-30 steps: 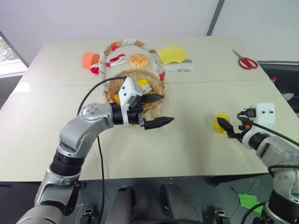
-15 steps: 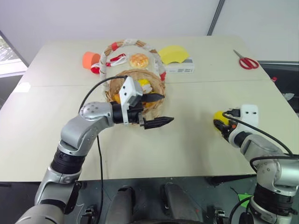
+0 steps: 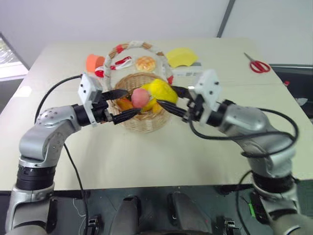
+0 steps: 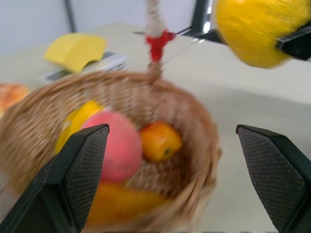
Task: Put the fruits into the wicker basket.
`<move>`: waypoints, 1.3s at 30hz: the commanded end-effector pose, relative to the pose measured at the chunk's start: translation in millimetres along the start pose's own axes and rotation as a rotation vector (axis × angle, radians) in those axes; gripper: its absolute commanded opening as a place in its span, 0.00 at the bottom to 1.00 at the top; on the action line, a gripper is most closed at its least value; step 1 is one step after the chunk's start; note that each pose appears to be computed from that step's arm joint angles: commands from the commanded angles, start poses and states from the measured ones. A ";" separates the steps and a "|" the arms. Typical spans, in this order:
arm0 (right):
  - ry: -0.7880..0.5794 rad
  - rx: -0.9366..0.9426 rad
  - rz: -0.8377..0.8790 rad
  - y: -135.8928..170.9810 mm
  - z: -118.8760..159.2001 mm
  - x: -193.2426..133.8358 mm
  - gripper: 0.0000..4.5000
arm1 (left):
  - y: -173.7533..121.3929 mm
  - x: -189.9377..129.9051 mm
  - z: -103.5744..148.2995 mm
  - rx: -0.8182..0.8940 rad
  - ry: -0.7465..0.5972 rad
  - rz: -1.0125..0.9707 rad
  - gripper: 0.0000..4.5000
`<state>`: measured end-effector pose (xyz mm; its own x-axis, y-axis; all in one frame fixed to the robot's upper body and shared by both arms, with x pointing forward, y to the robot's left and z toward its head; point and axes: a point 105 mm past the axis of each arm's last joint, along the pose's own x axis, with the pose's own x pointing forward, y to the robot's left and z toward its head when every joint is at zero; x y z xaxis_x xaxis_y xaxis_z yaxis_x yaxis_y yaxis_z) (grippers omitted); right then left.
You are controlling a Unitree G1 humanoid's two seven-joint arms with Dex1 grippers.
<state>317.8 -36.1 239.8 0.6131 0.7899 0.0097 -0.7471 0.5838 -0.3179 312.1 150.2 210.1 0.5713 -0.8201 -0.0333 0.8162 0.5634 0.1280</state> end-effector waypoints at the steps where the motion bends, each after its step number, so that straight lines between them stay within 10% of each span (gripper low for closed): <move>1: 0.042 0.039 -0.141 -17.3 -12.9 28.7 0.38 | -6.4 -7.6 17.3 0.056 -0.049 0.035 1.00; 3: 0.047 0.055 -0.152 -18.5 -16.0 36.5 0.38 | -9.9 -9.9 16.9 0.052 -0.054 0.052 1.00; 9: -0.066 0.024 -0.103 -8.9 3.4 37.7 0.98 | -16.3 -12.0 14.2 0.037 -0.055 0.074 1.00; 16: -0.161 0.030 0.073 17.2 12.1 -17.2 0.98 | -16.1 -7.3 14.6 0.018 -0.071 0.075 1.00; 21: -0.110 0.162 -0.098 -9.3 -8.9 -41.9 0.98 | -16.6 -4.0 14.2 -0.004 -0.085 0.059 1.00; 33: -0.104 0.175 -0.388 -59.2 -39.4 15.4 0.98 | -21.3 10.7 17.7 -0.025 -0.123 0.025 1.00; 39: -0.138 0.147 -0.407 -63.1 -37.9 16.9 0.35 | -24.6 9.1 16.5 -0.030 -0.128 0.033 1.00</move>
<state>387.5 -66.2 205.5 0.8459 0.5082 0.1619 -0.4959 0.8611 -0.1124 302.1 130.9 212.6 0.6021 -0.7957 0.0660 0.7935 0.6055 0.0615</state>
